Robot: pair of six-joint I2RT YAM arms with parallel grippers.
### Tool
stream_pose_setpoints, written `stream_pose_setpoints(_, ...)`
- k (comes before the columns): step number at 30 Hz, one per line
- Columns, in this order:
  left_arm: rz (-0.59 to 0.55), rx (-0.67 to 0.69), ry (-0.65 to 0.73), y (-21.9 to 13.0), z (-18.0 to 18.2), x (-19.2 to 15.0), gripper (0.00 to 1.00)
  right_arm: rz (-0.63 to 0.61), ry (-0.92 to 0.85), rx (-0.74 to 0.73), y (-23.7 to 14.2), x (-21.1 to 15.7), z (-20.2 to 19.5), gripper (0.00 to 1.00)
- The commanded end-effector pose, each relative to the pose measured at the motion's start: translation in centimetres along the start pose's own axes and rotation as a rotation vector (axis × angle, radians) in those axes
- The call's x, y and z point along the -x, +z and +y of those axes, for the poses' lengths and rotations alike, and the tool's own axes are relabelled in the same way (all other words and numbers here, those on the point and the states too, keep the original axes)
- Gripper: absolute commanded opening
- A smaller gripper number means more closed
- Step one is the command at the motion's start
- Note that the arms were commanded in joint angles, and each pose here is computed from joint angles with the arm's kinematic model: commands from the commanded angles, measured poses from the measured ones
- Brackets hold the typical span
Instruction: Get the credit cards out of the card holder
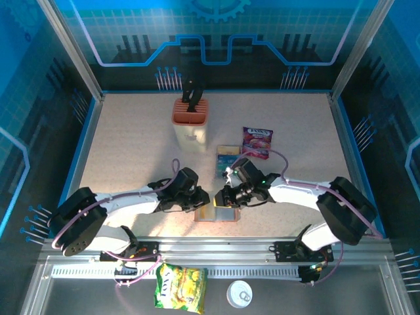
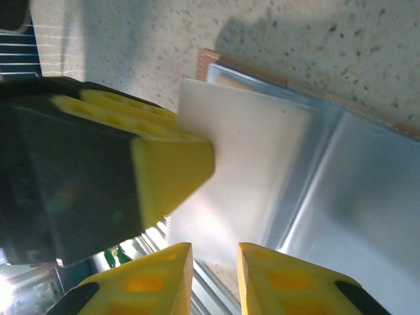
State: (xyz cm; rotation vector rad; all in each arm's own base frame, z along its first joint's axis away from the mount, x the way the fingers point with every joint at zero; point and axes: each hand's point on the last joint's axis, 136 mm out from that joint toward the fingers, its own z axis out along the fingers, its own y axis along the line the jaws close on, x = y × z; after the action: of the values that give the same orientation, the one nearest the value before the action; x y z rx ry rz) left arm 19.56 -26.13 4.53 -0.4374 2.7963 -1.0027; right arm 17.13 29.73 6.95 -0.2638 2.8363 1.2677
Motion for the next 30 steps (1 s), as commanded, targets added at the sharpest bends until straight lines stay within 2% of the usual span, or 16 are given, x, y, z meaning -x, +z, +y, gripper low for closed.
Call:
stream_pose_setpoints(1, 0.005, -0.045, 0.036, -0.8, -2.6, 0.0, 0.18, -0.024, -0.022, -0.079, -1.8, 0.3, -0.4, 0.25)
stream_pose_setpoints(3, 0.014, -0.051, 0.046, -0.6, -3.2, -0.1, 0.14, -0.042, -0.033, -0.097, -2.5, 0.5, -0.5, 0.25)
stream_pose_setpoints(8, 0.049, -0.050, 0.067, 0.6, -4.4, -0.7, 0.14, -0.087, -0.029, -0.121, -4.5, 1.1, -1.0, 0.25)
stream_pose_setpoints(18, 0.107, -0.059, 0.114, 3.4, -6.8, -1.9, 0.41, -0.157, -0.007, -0.124, -7.1, 1.2, -2.1, 0.28)
stream_pose_setpoints(30, 0.143, -0.015, 0.103, 5.8, -5.5, -2.2, 0.49, -0.143, -0.005, -0.108, -7.2, 0.8, -2.0, 0.31)
